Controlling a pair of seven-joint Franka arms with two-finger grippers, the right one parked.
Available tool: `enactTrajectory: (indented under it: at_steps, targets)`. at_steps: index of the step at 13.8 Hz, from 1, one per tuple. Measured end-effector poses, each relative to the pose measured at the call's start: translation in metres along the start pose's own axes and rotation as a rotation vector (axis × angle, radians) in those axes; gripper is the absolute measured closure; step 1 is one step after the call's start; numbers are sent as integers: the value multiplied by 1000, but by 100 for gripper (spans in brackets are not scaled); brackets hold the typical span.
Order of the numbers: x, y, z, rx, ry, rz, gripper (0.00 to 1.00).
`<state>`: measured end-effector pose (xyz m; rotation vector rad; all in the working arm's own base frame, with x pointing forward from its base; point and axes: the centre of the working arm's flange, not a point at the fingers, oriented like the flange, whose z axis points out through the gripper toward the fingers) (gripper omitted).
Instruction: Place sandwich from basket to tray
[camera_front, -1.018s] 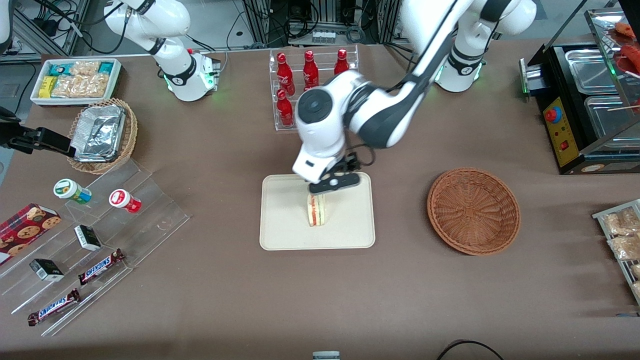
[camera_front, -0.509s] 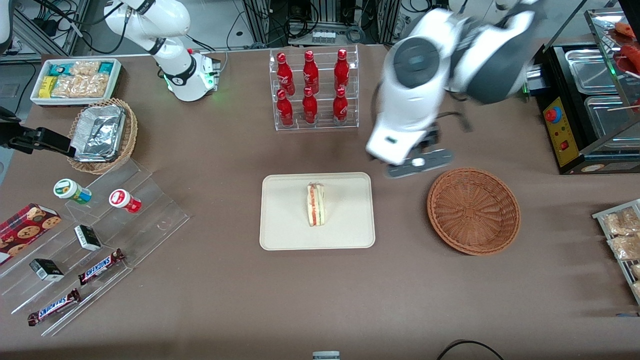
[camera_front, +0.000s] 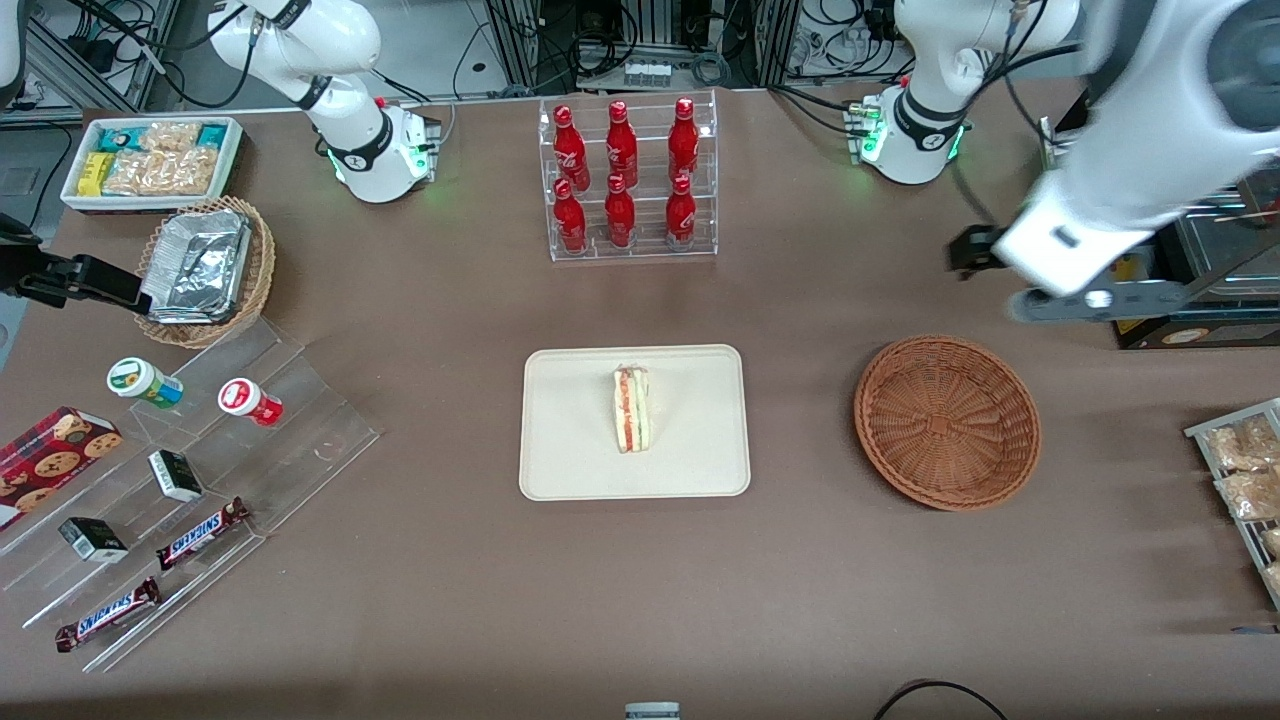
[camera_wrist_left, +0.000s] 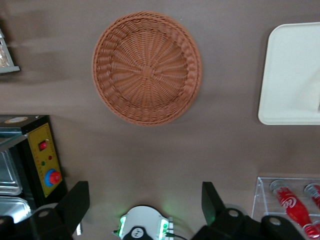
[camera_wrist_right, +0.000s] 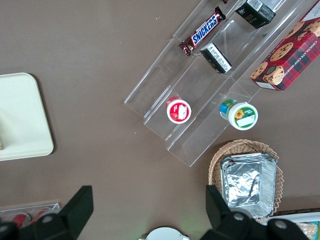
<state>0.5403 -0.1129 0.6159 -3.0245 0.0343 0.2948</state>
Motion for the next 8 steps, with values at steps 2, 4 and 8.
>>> enactTrajectory:
  at_steps: [2, 4, 8]
  targets:
    - [-9, -37, -4, -19, 4, 43, 1]
    - [-19, -65, -8, -35, 12, 84, 1]
    - [-24, -80, -11, -45, 23, 90, 1]
